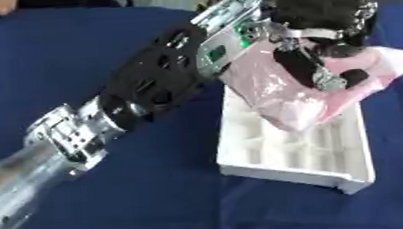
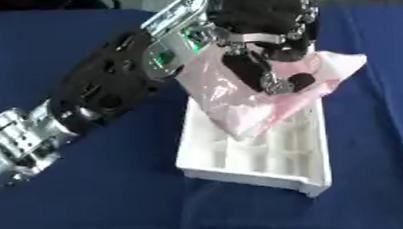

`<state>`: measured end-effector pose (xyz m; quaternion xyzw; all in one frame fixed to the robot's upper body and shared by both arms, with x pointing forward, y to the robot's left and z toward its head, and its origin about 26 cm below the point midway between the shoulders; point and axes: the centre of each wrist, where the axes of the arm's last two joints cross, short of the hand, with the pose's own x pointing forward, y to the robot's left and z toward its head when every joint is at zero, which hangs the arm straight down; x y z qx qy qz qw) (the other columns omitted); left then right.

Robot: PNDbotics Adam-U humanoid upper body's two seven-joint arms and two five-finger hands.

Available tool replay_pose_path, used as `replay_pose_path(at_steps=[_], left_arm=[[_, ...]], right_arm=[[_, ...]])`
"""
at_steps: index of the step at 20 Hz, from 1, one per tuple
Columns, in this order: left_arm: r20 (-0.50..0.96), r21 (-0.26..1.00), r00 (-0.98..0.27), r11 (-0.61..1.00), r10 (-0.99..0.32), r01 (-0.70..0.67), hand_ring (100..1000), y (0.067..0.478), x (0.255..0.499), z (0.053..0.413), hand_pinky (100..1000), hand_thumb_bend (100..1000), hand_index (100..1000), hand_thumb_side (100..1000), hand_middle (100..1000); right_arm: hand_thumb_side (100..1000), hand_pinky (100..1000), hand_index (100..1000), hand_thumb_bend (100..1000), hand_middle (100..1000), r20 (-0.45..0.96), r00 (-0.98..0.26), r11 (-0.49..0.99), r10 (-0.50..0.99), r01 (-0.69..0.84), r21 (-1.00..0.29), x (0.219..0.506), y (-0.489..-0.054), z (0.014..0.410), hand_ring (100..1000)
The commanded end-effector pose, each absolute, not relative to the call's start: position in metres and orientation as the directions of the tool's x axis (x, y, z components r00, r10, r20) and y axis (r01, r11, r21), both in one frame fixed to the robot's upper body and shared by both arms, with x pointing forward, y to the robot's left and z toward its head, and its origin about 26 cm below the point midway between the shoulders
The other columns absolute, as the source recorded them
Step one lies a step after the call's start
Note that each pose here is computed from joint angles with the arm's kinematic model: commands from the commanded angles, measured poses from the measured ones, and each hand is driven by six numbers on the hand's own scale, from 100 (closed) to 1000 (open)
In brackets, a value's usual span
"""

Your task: Pick up objects on the table and place them in the box.

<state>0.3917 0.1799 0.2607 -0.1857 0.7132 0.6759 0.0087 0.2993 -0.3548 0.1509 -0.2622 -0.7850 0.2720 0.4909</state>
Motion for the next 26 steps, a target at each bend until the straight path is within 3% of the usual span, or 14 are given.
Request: replay_pose_path(at_steps=[1, 10, 12, 14, 15, 16, 17, 18, 19, 20, 21, 22, 23, 26], left_arm=[[-0.299, 0.949, -0.916, 0.018, -0.268, -0.315, 100, 0.183, 0.392, 0.268, 100, 100, 120, 462, 100], [-0.312, 0.946, -0.897, -0.012, -0.312, -0.325, 100, 0.19, 0.402, 0.257, 100, 100, 121, 455, 100], [-0.317, 0.944, -0.896, -0.014, -0.312, -0.329, 100, 0.19, 0.403, 0.256, 100, 100, 143, 454, 100], [-0.33, 0.94, -0.892, -0.019, -0.308, -0.341, 100, 0.19, 0.402, 0.257, 100, 100, 248, 365, 144], [-0.341, 0.937, -0.891, -0.028, -0.3, -0.349, 233, 0.189, 0.402, 0.257, 100, 100, 450, 273, 373], [-0.352, 0.934, -0.889, -0.04, -0.293, -0.356, 387, 0.189, 0.401, 0.257, 229, 100, 563, 198, 500], [-0.366, 0.929, -0.886, -0.056, -0.284, -0.366, 471, 0.189, 0.401, 0.257, 300, 100, 625, 188, 570], [-0.378, 0.925, -0.883, -0.067, -0.278, -0.374, 486, 0.189, 0.401, 0.257, 317, 100, 637, 184, 584], [-0.388, 0.921, -0.881, -0.077, -0.272, -0.382, 622, 0.189, 0.401, 0.256, 475, 100, 727, 160, 702], [-0.397, 0.917, -0.878, -0.089, -0.266, -0.388, 622, 0.189, 0.401, 0.255, 475, 100, 691, 166, 699], [-0.404, 0.915, -0.877, -0.098, -0.262, -0.392, 706, 0.189, 0.401, 0.254, 570, 100, 772, 153, 752], [-0.411, 0.911, -0.874, -0.109, -0.259, -0.397, 690, 0.189, 0.402, 0.253, 551, 100, 767, 154, 745], [-0.417, 0.909, -0.872, -0.118, -0.257, -0.4, 741, 0.189, 0.402, 0.252, 622, 100, 786, 156, 766], [-0.429, 0.903, -0.867, -0.135, -0.253, -0.407, 760, 0.19, 0.403, 0.249, 662, 100, 790, 160, 771]], right_arm=[[720, 602, 940, 100, 816, 0.604, -0.399, 0.701, 0.69, 0.164, -0.694, 0.298, -0.356, 0.161, 700], [719, 603, 940, 100, 816, 0.601, -0.404, 0.701, 0.69, 0.165, -0.694, 0.299, -0.356, 0.162, 701], [717, 603, 940, 100, 816, 0.6, -0.404, 0.7, 0.691, 0.166, -0.694, 0.299, -0.356, 0.163, 701], [718, 603, 940, 100, 816, 0.599, -0.404, 0.7, 0.691, 0.167, -0.695, 0.299, -0.356, 0.163, 701], [717, 603, 940, 100, 816, 0.599, -0.403, 0.699, 0.692, 0.167, -0.695, 0.299, -0.356, 0.163, 701], [718, 603, 940, 100, 816, 0.599, -0.403, 0.699, 0.692, 0.167, -0.695, 0.299, -0.356, 0.163, 701], [717, 603, 940, 100, 816, 0.599, -0.403, 0.699, 0.692, 0.167, -0.695, 0.299, -0.356, 0.163, 701], [717, 603, 940, 100, 816, 0.599, -0.403, 0.699, 0.692, 0.167, -0.695, 0.299, -0.356, 0.163, 701], [717, 603, 940, 100, 816, 0.599, -0.403, 0.699, 0.692, 0.167, -0.695, 0.299, -0.356, 0.163, 701], [716, 603, 940, 100, 816, 0.599, -0.403, 0.699, 0.692, 0.168, -0.695, 0.299, -0.356, 0.163, 701], [717, 603, 940, 100, 816, 0.599, -0.403, 0.699, 0.692, 0.168, -0.695, 0.299, -0.356, 0.163, 701], [717, 603, 940, 100, 816, 0.599, -0.403, 0.699, 0.692, 0.167, -0.695, 0.299, -0.356, 0.162, 701], [716, 604, 940, 100, 816, 0.599, -0.402, 0.699, 0.692, 0.168, -0.695, 0.299, -0.356, 0.162, 701], [716, 604, 940, 100, 816, 0.599, -0.401, 0.699, 0.693, 0.168, -0.695, 0.299, -0.357, 0.162, 701]])
